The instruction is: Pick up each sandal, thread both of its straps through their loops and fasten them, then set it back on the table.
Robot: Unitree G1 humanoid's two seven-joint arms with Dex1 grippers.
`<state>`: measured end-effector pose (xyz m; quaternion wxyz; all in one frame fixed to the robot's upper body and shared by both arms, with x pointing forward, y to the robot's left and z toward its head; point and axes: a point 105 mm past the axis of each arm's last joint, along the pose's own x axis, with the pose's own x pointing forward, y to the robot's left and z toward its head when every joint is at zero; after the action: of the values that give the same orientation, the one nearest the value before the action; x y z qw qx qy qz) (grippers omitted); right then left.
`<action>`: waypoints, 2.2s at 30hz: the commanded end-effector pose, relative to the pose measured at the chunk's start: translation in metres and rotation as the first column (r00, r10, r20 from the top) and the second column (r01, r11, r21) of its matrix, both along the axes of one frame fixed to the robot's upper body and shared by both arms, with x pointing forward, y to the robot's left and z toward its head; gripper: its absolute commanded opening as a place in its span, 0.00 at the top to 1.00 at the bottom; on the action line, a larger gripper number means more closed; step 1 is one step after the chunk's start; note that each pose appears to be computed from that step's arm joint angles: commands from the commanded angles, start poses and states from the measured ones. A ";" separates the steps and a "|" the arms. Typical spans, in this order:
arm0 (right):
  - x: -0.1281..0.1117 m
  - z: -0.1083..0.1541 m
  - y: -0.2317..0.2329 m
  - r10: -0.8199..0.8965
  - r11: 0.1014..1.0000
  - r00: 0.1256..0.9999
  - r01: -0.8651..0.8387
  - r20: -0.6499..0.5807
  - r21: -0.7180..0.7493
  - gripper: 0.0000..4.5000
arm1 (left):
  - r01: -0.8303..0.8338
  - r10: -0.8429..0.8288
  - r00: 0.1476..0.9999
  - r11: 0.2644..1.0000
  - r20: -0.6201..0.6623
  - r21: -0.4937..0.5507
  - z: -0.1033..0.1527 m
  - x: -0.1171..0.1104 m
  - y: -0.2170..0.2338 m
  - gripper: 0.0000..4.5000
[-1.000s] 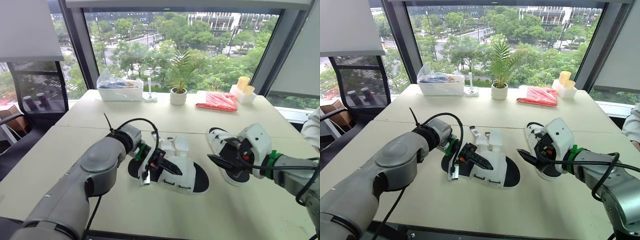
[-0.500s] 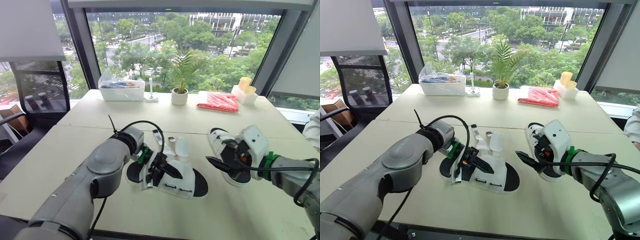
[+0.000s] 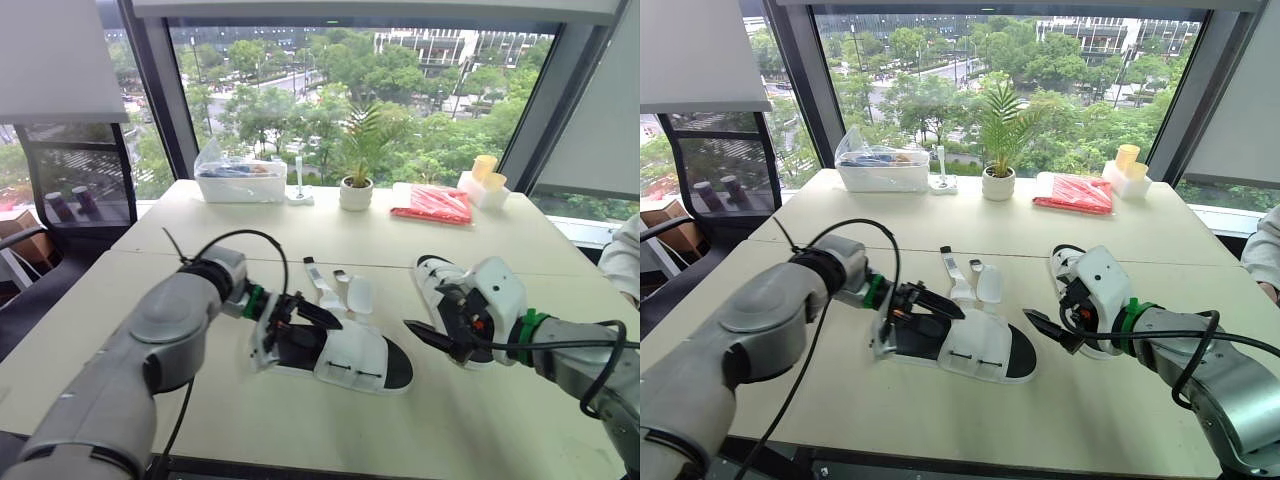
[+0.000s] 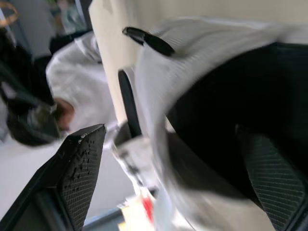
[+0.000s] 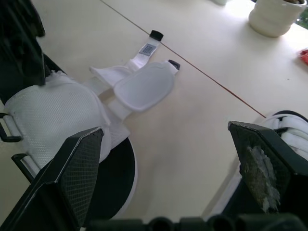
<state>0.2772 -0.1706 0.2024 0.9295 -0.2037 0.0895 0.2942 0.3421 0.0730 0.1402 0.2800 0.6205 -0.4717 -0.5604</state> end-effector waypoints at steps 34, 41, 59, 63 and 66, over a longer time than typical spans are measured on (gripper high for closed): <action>0.002 -0.039 -0.009 0.068 0.997 0.997 -0.070 -0.049 -0.038 0.00 | -0.693 -0.254 -0.506 0.688 -0.824 0.214 0.082 0.054 0.075 0.41; 0.002 -0.044 -0.004 0.085 0.996 0.996 -0.085 -0.039 -0.013 0.00 | -0.744 -0.210 -0.463 0.621 -0.861 0.248 0.075 0.048 0.079 0.87; -0.004 -0.080 0.010 0.217 0.976 0.974 -0.218 -0.064 -0.006 0.99 | -0.760 -0.120 -0.455 0.569 -0.882 0.314 0.062 0.044 0.065 0.89; 0.002 -0.090 0.017 0.268 0.962 0.960 -0.271 -0.077 -0.031 0.99 | -0.735 -0.090 -0.497 0.572 -0.863 0.364 0.051 0.045 0.056 0.89; 0.006 -0.092 0.027 0.334 0.941 0.940 -0.337 -0.076 -0.033 0.99 | -0.717 -0.072 -0.515 0.583 -0.854 0.382 0.046 0.045 0.047 0.89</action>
<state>0.2826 -0.1511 0.1040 0.8656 -0.2186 0.1137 0.4358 0.3860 0.1239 0.1776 0.8577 -0.0784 0.1225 -0.4932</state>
